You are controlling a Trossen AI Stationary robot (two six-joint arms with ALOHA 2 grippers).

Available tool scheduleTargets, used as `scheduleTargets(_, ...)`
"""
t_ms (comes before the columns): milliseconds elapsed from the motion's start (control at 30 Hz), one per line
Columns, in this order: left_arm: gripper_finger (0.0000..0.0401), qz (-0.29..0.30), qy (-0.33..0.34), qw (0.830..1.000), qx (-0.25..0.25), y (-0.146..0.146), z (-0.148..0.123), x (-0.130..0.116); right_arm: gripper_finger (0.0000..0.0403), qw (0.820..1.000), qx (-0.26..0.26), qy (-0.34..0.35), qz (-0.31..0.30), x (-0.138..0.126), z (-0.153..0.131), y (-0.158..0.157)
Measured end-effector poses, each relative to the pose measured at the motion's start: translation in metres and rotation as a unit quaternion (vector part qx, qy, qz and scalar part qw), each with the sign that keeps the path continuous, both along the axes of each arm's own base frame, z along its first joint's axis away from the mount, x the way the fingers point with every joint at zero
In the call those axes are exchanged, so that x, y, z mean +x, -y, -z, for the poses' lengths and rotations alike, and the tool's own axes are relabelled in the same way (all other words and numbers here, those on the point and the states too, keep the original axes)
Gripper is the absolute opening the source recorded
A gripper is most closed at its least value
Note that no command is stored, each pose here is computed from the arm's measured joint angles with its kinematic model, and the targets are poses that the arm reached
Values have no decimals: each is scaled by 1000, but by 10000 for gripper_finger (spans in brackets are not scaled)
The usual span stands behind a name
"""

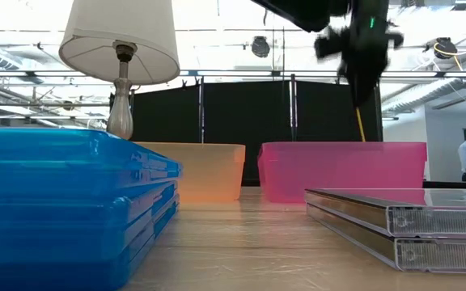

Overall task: Pick & place jewel cases by type
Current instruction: Put the blue CD case into the orange bin

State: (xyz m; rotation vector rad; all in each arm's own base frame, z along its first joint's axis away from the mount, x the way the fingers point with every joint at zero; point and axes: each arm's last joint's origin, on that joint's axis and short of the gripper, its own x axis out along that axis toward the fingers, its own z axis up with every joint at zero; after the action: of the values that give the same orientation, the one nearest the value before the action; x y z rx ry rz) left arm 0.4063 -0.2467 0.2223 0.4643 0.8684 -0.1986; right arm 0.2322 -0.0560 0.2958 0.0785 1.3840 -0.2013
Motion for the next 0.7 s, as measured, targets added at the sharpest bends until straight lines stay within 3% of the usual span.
scheduleTargets(233, 77, 0, 1, 1000, -1, 0, 0, 0, 11, 986, 2, 154, -58, -24, -72, -55)
scheduleTargets(367, 77, 0, 2, 1000, -1, 0, 0, 0, 9, 977, 6, 205, -56, -46, -86, -84)
scheduleTargets(533, 76, -1, 2, 1000, -1, 0, 0, 1, 2, 969, 9, 236, -67, -57, -75, -129)
scheduleTargets(700, 77, -1, 1, 1000, 0, -1, 0, 0, 1, 955, 46, 268, -115, -53, -27, -184)
